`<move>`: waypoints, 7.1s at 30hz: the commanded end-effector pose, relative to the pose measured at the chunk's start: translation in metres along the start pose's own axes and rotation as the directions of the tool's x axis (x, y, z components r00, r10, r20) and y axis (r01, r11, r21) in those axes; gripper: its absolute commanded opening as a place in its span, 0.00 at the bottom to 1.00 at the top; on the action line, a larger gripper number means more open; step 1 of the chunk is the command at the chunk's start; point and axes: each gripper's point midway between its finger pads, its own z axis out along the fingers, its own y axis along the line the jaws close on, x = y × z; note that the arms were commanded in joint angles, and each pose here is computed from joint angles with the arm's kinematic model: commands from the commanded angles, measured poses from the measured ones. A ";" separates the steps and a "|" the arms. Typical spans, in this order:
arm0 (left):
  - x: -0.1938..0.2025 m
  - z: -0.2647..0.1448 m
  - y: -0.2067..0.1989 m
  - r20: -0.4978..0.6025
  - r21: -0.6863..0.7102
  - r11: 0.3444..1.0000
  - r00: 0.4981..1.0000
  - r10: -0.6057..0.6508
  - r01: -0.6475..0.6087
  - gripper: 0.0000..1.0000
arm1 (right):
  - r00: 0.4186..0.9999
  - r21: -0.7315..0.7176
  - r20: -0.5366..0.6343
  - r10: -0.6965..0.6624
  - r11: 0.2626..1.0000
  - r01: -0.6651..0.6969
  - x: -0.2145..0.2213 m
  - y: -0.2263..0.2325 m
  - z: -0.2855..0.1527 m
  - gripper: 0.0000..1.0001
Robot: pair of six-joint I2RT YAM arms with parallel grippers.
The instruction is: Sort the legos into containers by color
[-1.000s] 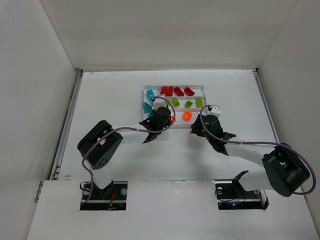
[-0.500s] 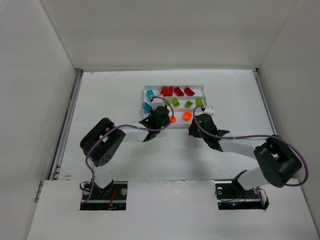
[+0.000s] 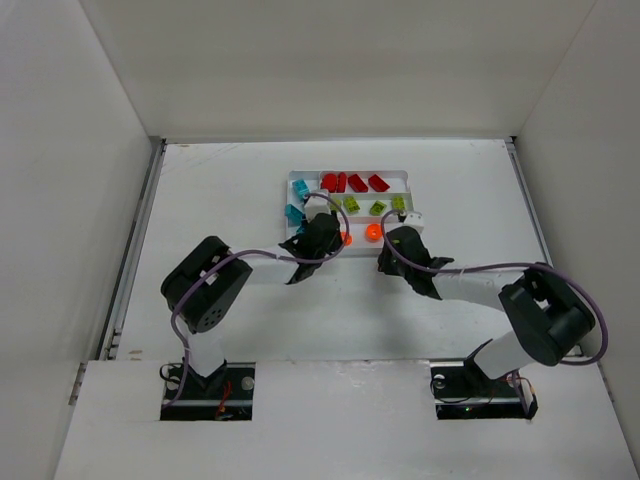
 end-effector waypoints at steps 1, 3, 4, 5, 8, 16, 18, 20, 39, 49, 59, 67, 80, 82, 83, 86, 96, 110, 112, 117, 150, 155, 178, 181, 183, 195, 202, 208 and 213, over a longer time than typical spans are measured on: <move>-0.031 -0.018 -0.021 0.092 0.059 0.998 0.996 -0.021 0.016 0.33 | 1.000 -0.025 0.023 -0.008 1.000 0.008 -0.013 0.013 0.001 0.31; -0.035 -0.023 -0.025 0.110 0.068 0.998 0.994 -0.010 0.003 0.33 | 1.000 -0.018 0.016 -0.011 1.000 0.012 -0.011 0.012 0.003 0.30; -0.037 -0.026 -0.027 0.117 0.071 0.997 0.993 -0.003 -0.005 0.33 | 1.000 -0.015 0.014 -0.012 1.000 0.013 -0.010 0.012 0.003 0.29; -0.038 -0.028 -0.028 0.125 0.071 0.997 0.992 0.001 -0.010 0.33 | 1.000 -0.011 0.015 -0.014 1.000 0.014 -0.010 0.011 0.004 0.27; -0.041 -0.033 -0.032 0.136 0.084 0.996 0.991 0.010 -0.022 0.33 | 1.000 -0.013 0.027 -0.016 1.000 0.017 -0.012 0.014 0.001 0.24; -0.053 -0.048 -0.043 0.159 0.125 0.992 0.987 -0.004 -0.016 0.33 | 0.999 -0.023 0.041 -0.008 1.000 0.009 -0.018 0.016 -0.006 0.16; -0.056 -0.052 -0.047 0.163 0.136 0.991 0.987 -0.007 -0.015 0.34 | 0.998 -0.037 0.060 0.004 0.999 -0.002 -0.024 0.017 -0.012 0.16; -0.055 -0.056 -0.050 0.161 0.148 0.989 0.987 -0.004 -0.020 0.34 | 0.997 -0.049 0.076 0.013 0.999 -0.009 -0.028 0.018 -0.018 0.16; 0.031 -0.097 -0.134 -0.002 0.376 0.922 0.995 0.104 -0.096 0.39 | 0.971 0.020 0.208 0.116 0.992 -0.123 -0.112 -0.012 0.001 0.17; 0.063 -0.069 -0.153 -0.039 0.370 0.914 0.980 0.195 -0.167 0.39 | 0.953 0.008 0.260 0.157 0.986 -0.164 -0.121 -0.022 -0.007 0.42; 0.082 -0.041 -0.148 -0.049 0.334 0.908 0.958 0.284 -0.252 0.36 | 0.924 -0.030 0.320 0.209 0.977 -0.211 -0.105 -0.039 -0.045 0.43; 0.088 -0.029 -0.154 -0.042 0.336 0.889 0.937 0.346 -0.312 0.34 | 0.902 -0.093 0.362 0.237 0.971 -0.218 -0.114 -0.030 -0.061 0.46; 0.088 -0.009 -0.147 -0.046 0.288 0.885 0.918 0.394 -0.366 0.31 | 0.899 -0.088 0.363 0.244 0.970 -0.227 -0.112 -0.033 -0.061 0.46; 0.089 -0.007 -0.147 -0.045 0.286 0.884 0.916 0.399 -0.371 0.31 | 0.900 -0.088 0.362 0.243 0.970 -0.227 -0.112 -0.033 -0.060 0.46; 0.090 -0.007 -0.146 -0.046 0.286 0.883 0.915 0.401 -0.373 0.31 | 0.901 -0.087 0.360 0.243 0.970 -0.227 -0.111 -0.033 -0.060 0.46; 0.092 -0.004 -0.147 -0.051 0.290 0.879 0.911 0.408 -0.378 0.30 | 0.901 -0.086 0.360 0.242 0.970 -0.226 -0.111 -0.033 -0.060 0.46; 0.102 -0.006 -0.143 -0.074 0.301 0.870 0.900 0.429 -0.390 0.19 | 0.893 -0.096 0.374 0.251 0.968 -0.232 -0.115 -0.033 -0.064 0.46; 0.046 -0.053 -0.155 0.024 0.320 0.882 0.934 0.356 -0.345 0.14 | 0.884 -0.095 0.387 0.260 0.965 -0.242 -0.117 -0.038 -0.068 0.46; 0.031 -0.059 -0.153 0.049 0.310 0.891 0.942 0.333 -0.331 0.14 | 0.881 -0.094 0.392 0.264 0.964 -0.248 -0.118 -0.041 -0.069 0.46; -0.007 -0.061 -0.138 0.096 0.270 0.916 0.955 0.281 -0.297 0.15 | 0.883 -0.086 0.388 0.264 0.964 -0.251 -0.116 -0.043 -0.067 0.45; -0.065 -0.100 -0.014 0.174 0.203 0.979 0.984 -0.048 0.012 0.50 | 0.926 0.221 0.307 0.218 0.931 -0.292 -0.040 -0.092 -0.058 0.22; -0.067 -0.108 0.008 0.207 0.208 0.977 0.974 -0.095 0.051 0.50 | 0.928 0.234 0.282 0.243 0.921 -0.312 -0.034 -0.093 -0.066 0.32; -0.059 -0.117 0.013 0.205 0.250 0.963 0.967 -0.149 0.096 0.50 | 0.932 0.237 0.152 0.330 0.903 -0.359 -0.015 -0.061 -0.032 0.48; -0.061 -0.119 0.013 0.207 0.260 0.960 0.965 -0.159 0.103 0.50 | 0.921 0.262 0.175 0.347 0.886 -0.383 -0.017 -0.062 -0.031 0.48; -0.062 -0.120 0.012 0.211 0.270 0.957 0.963 -0.169 0.109 0.50 | 0.914 0.298 0.208 0.350 0.867 -0.399 -0.020 -0.066 -0.032 0.47; -0.070 -0.127 0.015 0.234 0.289 0.949 0.952 -0.196 0.124 0.49 | 0.872 0.380 0.296 0.390 0.789 -0.482 -0.027 -0.063 -0.034 0.25; -0.043 -0.129 -0.042 0.101 0.473 0.879 0.987 -0.127 0.065 0.28 | 0.924 0.379 0.299 0.238 0.859 -0.344 -0.051 -0.080 -0.076 0.10; 0.002 -0.139 -0.105 0.034 0.561 0.827 0.999 0.024 -0.039 0.17 | 0.850 0.273 0.434 0.298 0.856 -0.439 -0.103 -0.114 -0.110 0.15; 0.030 -0.129 -0.151 0.011 0.540 0.833 0.990 0.142 -0.125 0.18 | 0.803 0.187 0.492 0.336 0.860 -0.474 -0.132 -0.124 -0.122 0.22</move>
